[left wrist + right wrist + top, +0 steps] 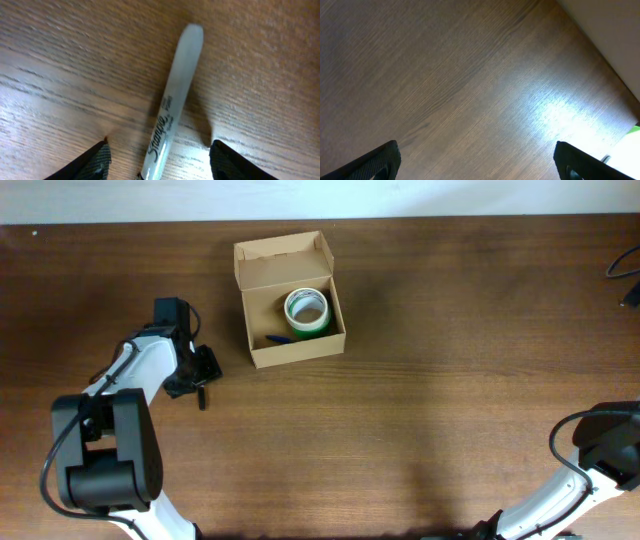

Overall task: Pack container
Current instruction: 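Lower the left gripper and grasp the black Sharpie marker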

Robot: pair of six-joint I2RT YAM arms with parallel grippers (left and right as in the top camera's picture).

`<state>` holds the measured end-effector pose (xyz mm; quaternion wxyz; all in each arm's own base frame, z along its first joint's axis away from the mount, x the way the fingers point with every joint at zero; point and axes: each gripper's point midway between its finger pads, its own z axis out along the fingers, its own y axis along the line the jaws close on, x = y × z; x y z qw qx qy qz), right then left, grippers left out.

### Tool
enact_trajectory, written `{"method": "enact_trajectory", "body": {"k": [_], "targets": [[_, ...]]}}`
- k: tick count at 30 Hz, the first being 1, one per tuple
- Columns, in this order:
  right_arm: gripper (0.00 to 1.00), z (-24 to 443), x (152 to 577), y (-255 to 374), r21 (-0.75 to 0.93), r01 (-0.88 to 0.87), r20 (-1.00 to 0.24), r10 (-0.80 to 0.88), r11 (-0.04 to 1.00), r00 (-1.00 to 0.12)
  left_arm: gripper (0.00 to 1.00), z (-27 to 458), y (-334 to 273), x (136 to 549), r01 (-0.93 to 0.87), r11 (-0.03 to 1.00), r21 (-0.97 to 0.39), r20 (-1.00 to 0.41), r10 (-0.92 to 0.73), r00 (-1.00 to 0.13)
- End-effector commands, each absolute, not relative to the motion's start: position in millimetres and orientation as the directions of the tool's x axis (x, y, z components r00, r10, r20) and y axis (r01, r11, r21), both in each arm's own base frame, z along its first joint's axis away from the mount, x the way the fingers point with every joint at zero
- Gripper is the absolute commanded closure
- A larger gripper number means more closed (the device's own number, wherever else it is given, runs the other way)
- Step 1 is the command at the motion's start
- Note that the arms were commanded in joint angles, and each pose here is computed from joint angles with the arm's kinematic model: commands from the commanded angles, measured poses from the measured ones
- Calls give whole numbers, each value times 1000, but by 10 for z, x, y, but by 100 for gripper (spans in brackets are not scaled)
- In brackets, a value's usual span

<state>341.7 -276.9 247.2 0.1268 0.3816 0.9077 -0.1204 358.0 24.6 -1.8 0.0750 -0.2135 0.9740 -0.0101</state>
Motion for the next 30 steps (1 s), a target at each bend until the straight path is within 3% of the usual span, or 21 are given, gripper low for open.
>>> {"method": "enact_trajectory", "body": {"k": [1,5,15,30], "targets": [[1,2517,3398,-2770,-131,725,-333,658,677,-675,39,-205,170,3518,-409,907,-99,-72,-417,-906],[1,2517,3398,-2770,-131,725,-333,658,677,-675,50,-205,169,3514,-367,925,-94,-74,-374,-924],[1,2517,3398,-2770,-131,725,-333,658,677,-675,48,-217,152,3464,-321,943,-92,-53,-327,-944],[1,2517,3398,-2770,-131,725,-333,658,677,-675,48,-149,378,3384,-380,922,74,-20,-380,-925]]}}
